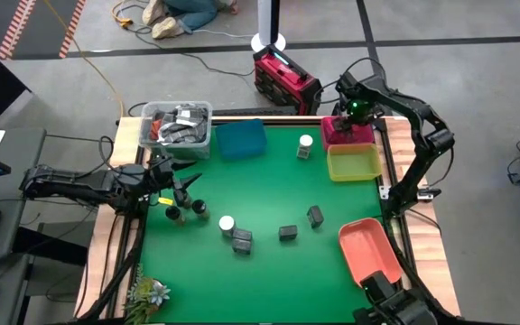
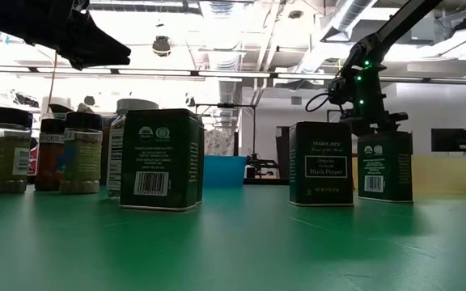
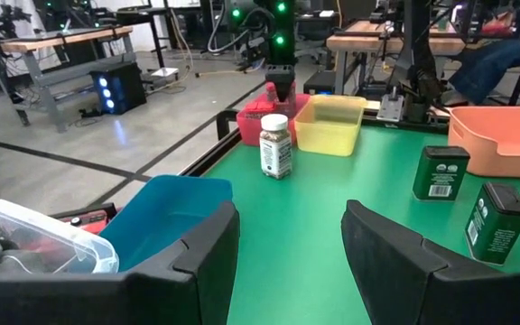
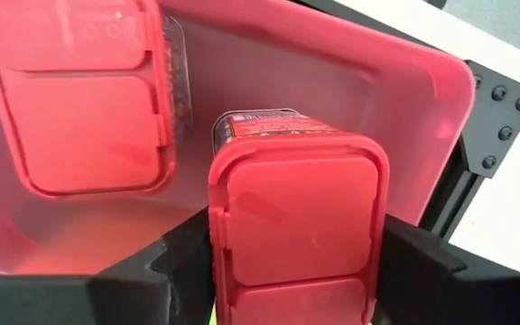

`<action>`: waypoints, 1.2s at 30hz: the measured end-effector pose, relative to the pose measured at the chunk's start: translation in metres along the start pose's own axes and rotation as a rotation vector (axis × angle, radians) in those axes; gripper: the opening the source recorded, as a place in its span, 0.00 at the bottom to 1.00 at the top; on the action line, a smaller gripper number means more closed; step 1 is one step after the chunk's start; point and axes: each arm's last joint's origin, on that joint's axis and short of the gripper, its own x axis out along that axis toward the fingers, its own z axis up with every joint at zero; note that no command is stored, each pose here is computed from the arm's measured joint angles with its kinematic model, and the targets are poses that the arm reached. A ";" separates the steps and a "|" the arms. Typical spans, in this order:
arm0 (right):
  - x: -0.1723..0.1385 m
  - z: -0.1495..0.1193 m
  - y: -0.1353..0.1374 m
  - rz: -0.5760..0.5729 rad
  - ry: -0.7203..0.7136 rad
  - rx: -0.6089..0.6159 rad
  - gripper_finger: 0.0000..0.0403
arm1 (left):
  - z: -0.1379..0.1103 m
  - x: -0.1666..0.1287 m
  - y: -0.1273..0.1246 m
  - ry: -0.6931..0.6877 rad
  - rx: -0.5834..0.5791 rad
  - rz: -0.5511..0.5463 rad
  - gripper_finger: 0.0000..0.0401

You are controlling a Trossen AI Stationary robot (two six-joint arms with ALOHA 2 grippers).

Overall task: Sort spices by type
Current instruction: Put the red seasoning from the top middle into the red bin

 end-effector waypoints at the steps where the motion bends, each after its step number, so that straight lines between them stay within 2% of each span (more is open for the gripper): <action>1: 0.000 0.000 0.000 0.000 0.000 -0.001 0.66 | 0.000 0.000 0.000 0.000 0.000 0.000 0.47; 18: 0.000 -0.003 0.000 0.029 0.034 0.005 0.66 | 0.003 0.000 0.000 -0.027 0.067 0.000 0.47; 27: -0.006 0.007 0.002 0.038 -0.065 0.030 0.65 | 0.005 0.000 0.000 -0.049 0.117 0.003 0.47; 36: -0.007 0.007 -0.001 0.034 -0.052 0.065 0.65 | 0.005 0.000 0.000 -0.046 0.152 0.003 0.47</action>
